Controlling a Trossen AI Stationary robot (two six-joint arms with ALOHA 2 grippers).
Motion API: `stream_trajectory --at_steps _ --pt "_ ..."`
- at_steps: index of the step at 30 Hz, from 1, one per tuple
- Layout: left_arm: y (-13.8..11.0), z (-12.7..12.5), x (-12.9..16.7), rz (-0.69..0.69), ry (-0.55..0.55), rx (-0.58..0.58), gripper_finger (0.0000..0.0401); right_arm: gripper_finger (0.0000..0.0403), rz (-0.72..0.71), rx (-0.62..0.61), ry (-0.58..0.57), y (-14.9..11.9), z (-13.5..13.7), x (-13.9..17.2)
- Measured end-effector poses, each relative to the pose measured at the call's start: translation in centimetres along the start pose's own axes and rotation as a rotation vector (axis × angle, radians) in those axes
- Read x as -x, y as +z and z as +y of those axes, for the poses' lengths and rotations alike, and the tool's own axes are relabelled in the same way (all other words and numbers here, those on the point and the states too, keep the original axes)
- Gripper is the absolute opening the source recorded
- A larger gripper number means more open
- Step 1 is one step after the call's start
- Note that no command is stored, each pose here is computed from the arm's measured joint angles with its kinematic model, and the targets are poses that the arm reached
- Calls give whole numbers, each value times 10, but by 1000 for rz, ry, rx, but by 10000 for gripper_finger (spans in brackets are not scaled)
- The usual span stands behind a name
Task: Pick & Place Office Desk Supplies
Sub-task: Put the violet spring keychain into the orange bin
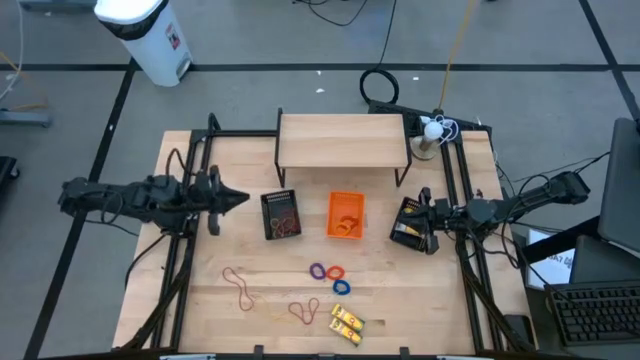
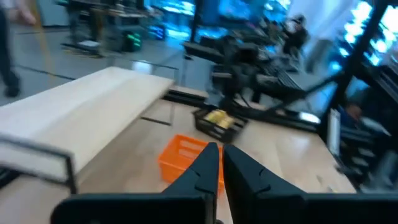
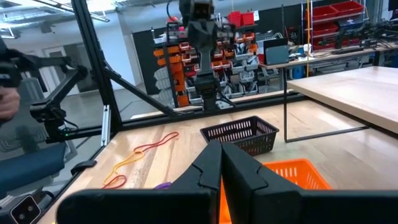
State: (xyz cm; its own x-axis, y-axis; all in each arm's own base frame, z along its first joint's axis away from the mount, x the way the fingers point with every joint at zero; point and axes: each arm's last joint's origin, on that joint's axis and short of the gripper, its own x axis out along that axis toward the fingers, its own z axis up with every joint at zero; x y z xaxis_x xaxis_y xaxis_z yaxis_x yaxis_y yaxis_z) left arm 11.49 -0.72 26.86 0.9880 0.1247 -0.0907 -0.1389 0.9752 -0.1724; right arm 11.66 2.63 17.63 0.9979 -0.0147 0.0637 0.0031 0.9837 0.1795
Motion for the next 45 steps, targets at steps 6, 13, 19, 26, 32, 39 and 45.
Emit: stream_trajectory --at_steps 6,13,19,26,32,39,45 --pt "-37 7 -1 -43 -7 5 6 4 6 3 -2 -1 0 0" --pt "-58 12 1 -55 -28 -13 4 4 6 10 -2 -1 0 0" --pt "-75 15 1 -44 -27 -1 3 4 6 14 -2 -1 0 0" --pt "-92 18 -2 -11 -23 21 5 4 6 15 -2 -1 0 0" --pt "-102 19 -3 3 -22 53 3 4 6 15 -3 -1 0 0" --pt "-100 19 -4 -19 -7 170 2 4 4 14 -2 0 0 0" --pt "-79 8 -10 81 4 148 2 4 -3 15 -3 0 0 0"
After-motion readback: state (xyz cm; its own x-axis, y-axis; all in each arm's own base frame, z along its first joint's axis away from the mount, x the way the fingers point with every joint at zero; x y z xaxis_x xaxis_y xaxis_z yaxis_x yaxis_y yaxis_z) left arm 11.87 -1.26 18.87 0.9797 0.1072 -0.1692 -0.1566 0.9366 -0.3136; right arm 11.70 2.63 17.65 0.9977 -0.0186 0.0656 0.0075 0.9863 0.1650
